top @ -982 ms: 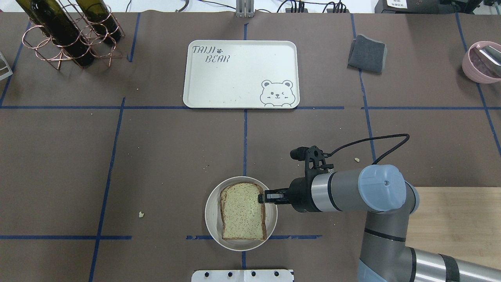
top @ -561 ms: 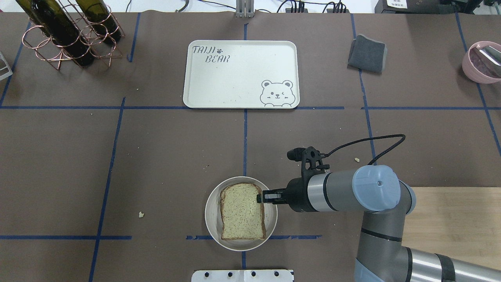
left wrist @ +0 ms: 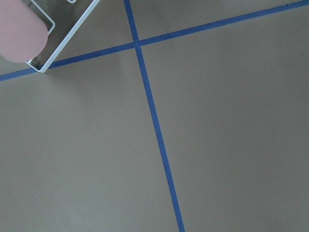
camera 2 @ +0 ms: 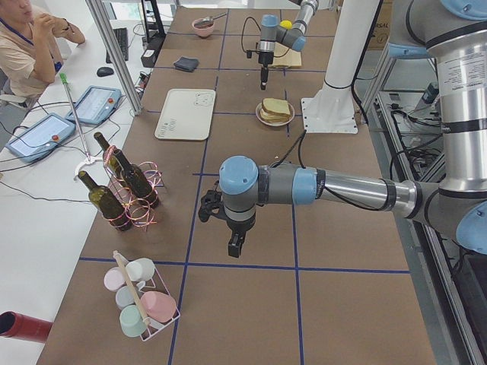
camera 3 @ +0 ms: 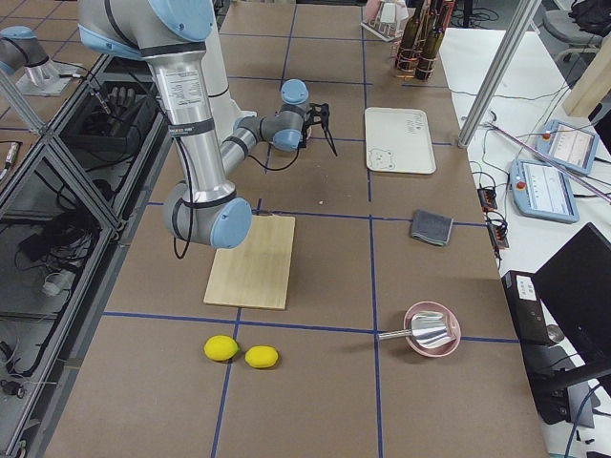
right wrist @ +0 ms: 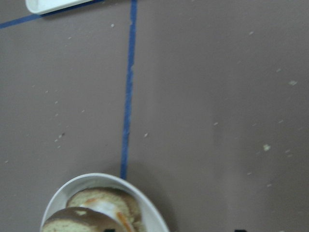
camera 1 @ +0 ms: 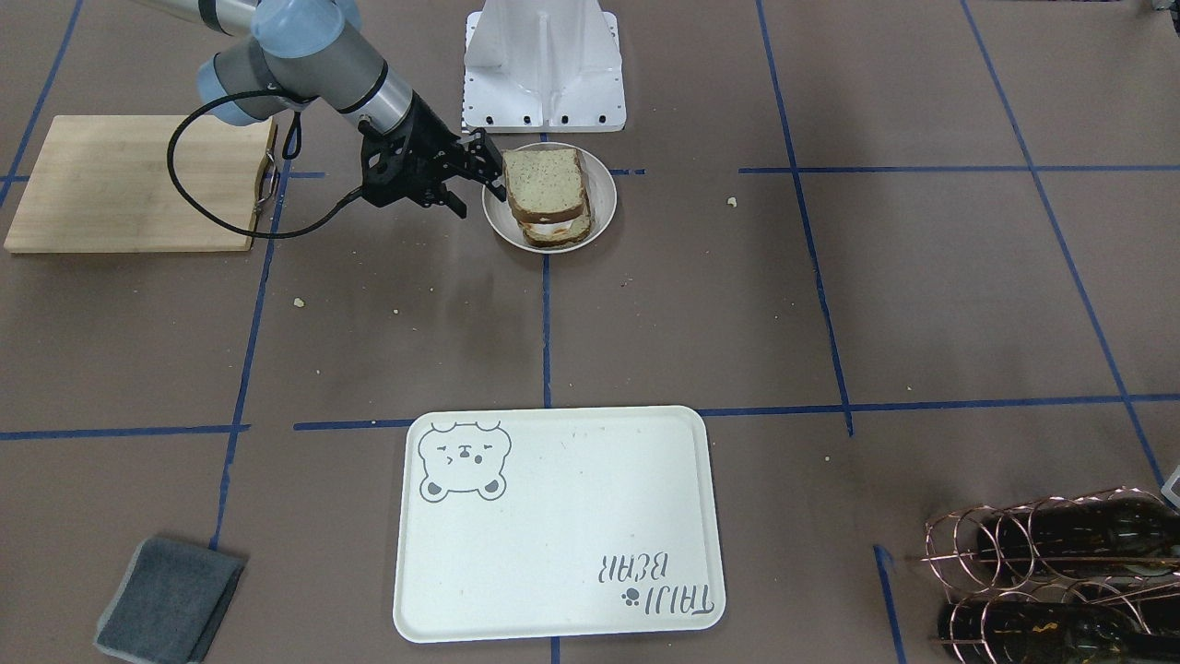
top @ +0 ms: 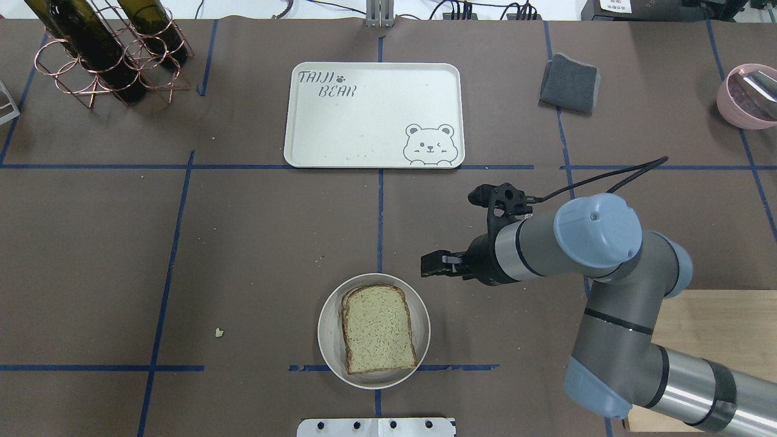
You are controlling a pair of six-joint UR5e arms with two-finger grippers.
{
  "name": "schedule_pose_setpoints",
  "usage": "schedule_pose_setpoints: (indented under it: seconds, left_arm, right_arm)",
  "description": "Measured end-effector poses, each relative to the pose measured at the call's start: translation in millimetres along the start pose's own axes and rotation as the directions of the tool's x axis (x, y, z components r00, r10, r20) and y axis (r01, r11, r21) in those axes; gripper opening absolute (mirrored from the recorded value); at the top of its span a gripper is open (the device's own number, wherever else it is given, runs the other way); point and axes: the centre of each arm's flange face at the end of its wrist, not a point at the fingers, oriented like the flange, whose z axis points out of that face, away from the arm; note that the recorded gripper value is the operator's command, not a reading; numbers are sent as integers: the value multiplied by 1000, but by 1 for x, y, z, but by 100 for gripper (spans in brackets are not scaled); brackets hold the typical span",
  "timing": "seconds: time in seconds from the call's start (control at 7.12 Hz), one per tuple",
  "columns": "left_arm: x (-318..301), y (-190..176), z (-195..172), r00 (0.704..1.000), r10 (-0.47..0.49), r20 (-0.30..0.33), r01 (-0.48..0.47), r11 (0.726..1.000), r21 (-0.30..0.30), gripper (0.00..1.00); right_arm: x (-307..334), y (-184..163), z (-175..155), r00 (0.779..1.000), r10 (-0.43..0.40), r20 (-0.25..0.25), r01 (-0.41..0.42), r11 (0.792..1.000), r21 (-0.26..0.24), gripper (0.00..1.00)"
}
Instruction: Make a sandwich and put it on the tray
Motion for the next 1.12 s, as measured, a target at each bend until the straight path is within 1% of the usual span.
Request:
schedule_pose_setpoints:
  seconds: [0.14, 0.28, 0.42, 0.56, 0.7, 0.84, 0.98, 1.12]
  left_arm:
    - [2, -4, -3, 1000, 9, 3, -9, 1000, 8, 100]
    - [5, -12, -8, 1000, 22, 8, -22, 1000, 21, 100]
    - [9, -21, -14, 999, 39, 17, -40, 999, 35, 100]
    - [15, -33, -20, 998, 64, 29, -65, 997, 51, 100]
    - [26, -50, -30, 994, 98, 39, -100, 992, 75, 100]
    - [40, -69, -46, 989, 137, 52, -142, 983, 113, 100]
    - [52, -86, -62, 983, 172, 65, -180, 972, 153, 100]
    - [63, -101, -76, 975, 209, 80, -221, 956, 194, 100]
  right_arm:
    - [15, -25, -21, 995, -20, -96, 20, 1000, -9, 100]
    - [35, -47, -45, 983, -58, -176, 54, 998, -25, 100]
    - [66, -65, -68, 963, -119, -242, 110, 993, -48, 100]
    - [115, -79, -90, 933, -197, -301, 183, 980, -76, 100]
    - [178, -93, -121, 896, -278, -347, 254, 961, -113, 100]
    - [250, -100, -164, 867, -341, -364, 303, 940, -160, 100]
    - [316, -95, -207, 856, -367, -364, 318, 929, -189, 100]
    - [373, -79, -240, 860, -342, -379, 287, 938, -196, 100]
